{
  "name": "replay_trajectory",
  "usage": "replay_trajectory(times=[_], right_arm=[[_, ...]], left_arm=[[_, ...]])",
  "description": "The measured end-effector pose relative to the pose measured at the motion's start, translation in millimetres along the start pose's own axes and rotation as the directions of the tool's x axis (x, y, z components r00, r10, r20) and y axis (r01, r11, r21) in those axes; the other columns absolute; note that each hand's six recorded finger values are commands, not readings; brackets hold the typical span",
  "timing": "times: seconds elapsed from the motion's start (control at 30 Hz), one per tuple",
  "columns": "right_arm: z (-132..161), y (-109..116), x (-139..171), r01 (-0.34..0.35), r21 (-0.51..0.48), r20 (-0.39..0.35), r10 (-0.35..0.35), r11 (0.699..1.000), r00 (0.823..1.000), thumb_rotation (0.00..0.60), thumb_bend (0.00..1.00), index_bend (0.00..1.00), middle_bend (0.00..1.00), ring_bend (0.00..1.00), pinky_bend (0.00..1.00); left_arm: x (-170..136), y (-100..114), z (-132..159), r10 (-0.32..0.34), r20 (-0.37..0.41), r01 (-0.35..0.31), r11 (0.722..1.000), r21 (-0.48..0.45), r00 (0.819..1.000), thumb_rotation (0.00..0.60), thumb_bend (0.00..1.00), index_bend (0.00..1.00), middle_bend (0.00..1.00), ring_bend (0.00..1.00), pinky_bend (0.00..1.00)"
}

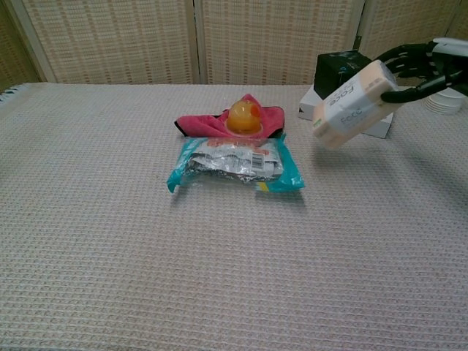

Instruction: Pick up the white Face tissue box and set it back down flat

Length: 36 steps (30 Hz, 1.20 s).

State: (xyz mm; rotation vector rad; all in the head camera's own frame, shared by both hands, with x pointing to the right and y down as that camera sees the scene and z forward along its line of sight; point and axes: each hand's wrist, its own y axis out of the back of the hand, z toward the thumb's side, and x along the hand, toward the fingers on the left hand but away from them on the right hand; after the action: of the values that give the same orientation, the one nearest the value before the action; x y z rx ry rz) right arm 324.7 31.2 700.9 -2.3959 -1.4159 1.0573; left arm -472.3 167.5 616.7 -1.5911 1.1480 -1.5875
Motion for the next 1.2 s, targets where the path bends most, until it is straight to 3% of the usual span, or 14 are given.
replay_trajectory(times=[0.2, 0.47, 1.0, 1.1, 1.2], right_arm=[[-17, -19, -4, -0.017, -0.106, -0.031, 0.014, 0.994, 0.999, 0.6, 0.39, 0.4, 0.42, 0.26, 0.0], [-28, -40, -7, -0.074, -0.1, -0.03, 0.071, 0.992, 0.997, 0.6, 0.39, 0.4, 0.42, 0.26, 0.0], [-40, -38, -5, -0.145, 0.116, 0.056, 0.139, 0.983, 0.989, 0.6, 0.39, 0.38, 0.42, 0.25, 0.0], [-41, -40, -3, -0.18, 0.135, 0.086, 0.169, 0.974, 0.982, 0.6, 0.39, 0.35, 0.42, 0.23, 0.0], [-41, -41, -1, -0.21, 0.166, 0.117, 0.192, 0.964, 0.974, 0.6, 0.32, 0.28, 0.39, 0.19, 0.0]], left_arm=[[1, 0, -2, -0.001, -0.007, 0.001, 1.0, 0.002, 1.0, 0.6, 0.55, 0.14, 0.0, 0.0, 0.12], [1, -1, -2, -0.002, -0.005, 0.002, 1.0, 0.003, 1.0, 0.6, 0.55, 0.14, 0.0, 0.0, 0.12], [0, -2, 1, -0.007, 0.0, 0.007, 1.0, 0.006, 1.0, 0.6, 0.55, 0.14, 0.0, 0.0, 0.12], [0, -2, 1, -0.007, 0.0, 0.007, 1.0, 0.006, 1.0, 0.6, 0.55, 0.14, 0.0, 0.0, 0.12], [0, -2, 1, -0.006, 0.002, 0.006, 1.0, 0.006, 1.0, 0.6, 0.55, 0.14, 0.0, 0.0, 0.12]])
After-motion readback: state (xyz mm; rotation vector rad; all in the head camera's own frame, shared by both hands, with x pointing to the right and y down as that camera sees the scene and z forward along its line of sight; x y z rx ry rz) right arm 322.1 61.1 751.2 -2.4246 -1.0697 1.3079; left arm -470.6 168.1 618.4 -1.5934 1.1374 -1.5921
